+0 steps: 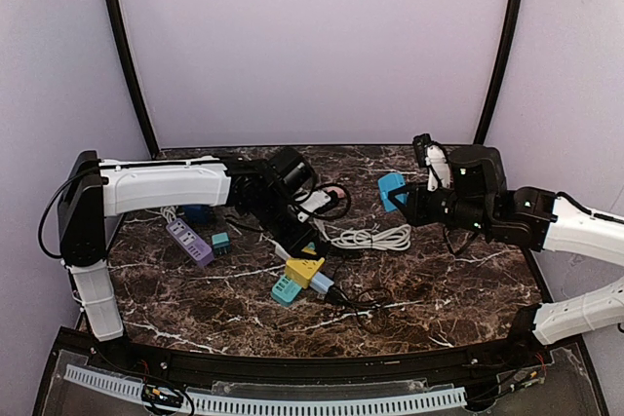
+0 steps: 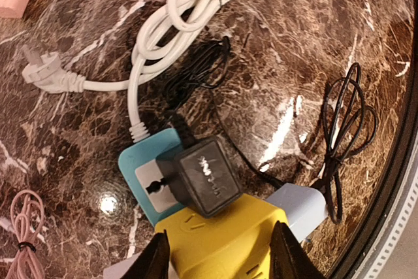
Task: Insert the plug
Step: Adjust the socket at the center of the board.
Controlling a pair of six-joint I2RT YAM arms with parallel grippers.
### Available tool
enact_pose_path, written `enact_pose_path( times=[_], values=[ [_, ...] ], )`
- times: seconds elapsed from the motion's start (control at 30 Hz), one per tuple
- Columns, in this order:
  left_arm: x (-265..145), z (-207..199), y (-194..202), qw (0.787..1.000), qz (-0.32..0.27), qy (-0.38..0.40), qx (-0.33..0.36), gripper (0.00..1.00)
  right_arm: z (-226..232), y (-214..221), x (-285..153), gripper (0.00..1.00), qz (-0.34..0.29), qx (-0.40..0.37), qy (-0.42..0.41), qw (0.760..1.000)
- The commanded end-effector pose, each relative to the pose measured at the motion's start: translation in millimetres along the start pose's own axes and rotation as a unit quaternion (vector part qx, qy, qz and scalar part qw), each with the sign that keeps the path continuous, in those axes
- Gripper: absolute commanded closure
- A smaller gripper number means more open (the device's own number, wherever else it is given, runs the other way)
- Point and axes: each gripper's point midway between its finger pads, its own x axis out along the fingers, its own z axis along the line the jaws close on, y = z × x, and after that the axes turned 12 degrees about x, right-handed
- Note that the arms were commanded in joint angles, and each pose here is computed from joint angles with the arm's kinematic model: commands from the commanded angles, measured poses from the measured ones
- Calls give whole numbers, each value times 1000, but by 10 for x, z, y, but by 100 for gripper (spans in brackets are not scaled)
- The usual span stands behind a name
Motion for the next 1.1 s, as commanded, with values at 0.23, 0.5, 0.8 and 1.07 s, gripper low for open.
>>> enact_pose_path(
  times=[0.23, 0.5, 0.8, 1.07],
  values=[
    [128, -240, 434, 972, 85, 84, 203, 45, 178, -223, 15, 100, -16, -41, -13, 999],
    [-414, 223, -230, 972, 12, -12, 235, 11, 228, -110, 163, 100, 14, -59, -19, 998],
    [-903, -82, 375, 970, 43, 54, 232, 19, 224, -6, 223, 100, 30, -55, -23, 998],
    [-677, -516, 1199, 963, 94, 125, 222, 23, 300, 16, 333, 100, 40, -47, -33, 998]
  ],
)
